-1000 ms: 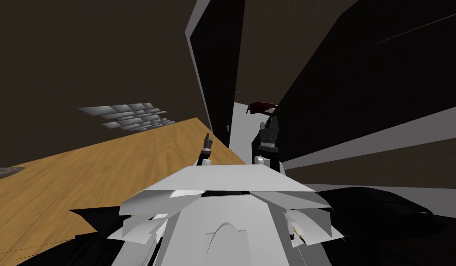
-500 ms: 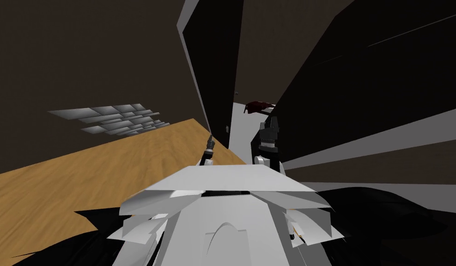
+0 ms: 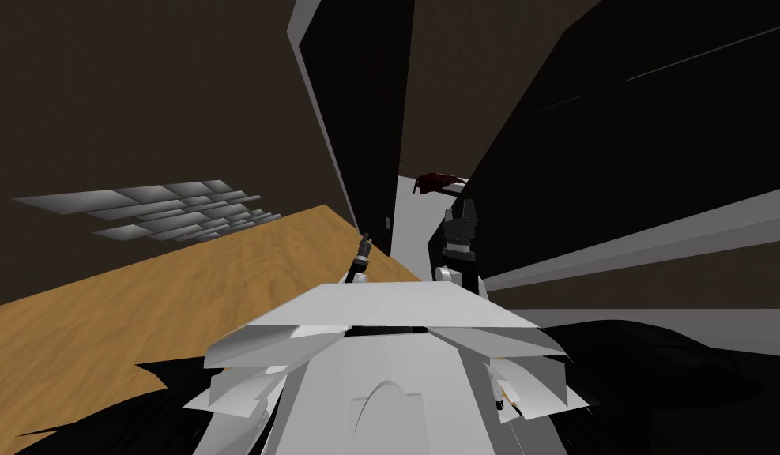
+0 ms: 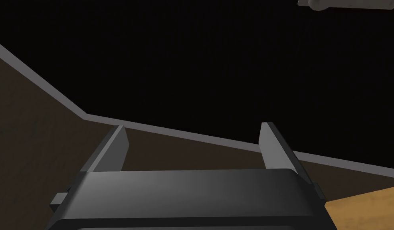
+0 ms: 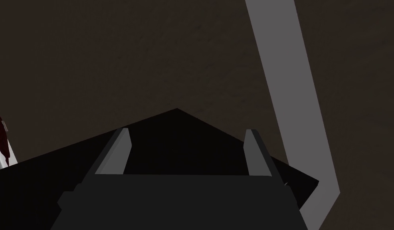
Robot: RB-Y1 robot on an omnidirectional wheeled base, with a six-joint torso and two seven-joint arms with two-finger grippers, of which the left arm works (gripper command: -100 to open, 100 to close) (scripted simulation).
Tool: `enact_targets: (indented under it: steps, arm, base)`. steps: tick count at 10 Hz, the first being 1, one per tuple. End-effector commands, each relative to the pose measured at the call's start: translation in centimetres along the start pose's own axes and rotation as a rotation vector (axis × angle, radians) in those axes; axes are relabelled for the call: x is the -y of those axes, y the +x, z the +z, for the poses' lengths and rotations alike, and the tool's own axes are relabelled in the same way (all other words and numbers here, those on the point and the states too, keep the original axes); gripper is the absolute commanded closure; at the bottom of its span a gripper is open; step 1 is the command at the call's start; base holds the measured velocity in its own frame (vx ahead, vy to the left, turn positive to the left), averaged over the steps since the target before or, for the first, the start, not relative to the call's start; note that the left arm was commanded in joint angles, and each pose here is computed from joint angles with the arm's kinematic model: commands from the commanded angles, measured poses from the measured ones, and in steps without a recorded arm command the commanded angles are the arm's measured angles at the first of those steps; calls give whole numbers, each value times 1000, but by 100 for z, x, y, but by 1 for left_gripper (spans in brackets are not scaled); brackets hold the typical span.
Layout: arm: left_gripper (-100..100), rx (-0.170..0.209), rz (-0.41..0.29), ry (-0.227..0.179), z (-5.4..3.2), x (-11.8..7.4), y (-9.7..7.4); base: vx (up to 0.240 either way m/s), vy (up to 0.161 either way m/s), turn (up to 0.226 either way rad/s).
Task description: Push the door open
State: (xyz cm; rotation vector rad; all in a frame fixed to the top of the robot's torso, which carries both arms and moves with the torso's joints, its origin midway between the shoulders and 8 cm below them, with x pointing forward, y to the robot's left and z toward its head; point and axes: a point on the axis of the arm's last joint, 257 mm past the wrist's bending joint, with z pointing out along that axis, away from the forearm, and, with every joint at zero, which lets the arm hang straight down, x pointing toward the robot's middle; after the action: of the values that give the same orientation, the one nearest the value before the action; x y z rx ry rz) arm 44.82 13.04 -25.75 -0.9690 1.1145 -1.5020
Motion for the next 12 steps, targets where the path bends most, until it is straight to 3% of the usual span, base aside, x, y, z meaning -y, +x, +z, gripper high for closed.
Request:
enact_targets:
  steps: [1,12]
  arm:
    - [-100,-14,-2,-18,-6,-112,75]
    - [-100,-119,-6,-144,-120,-792,599]
  base:
    - [64,68,-108]
    - [84,79,-113]
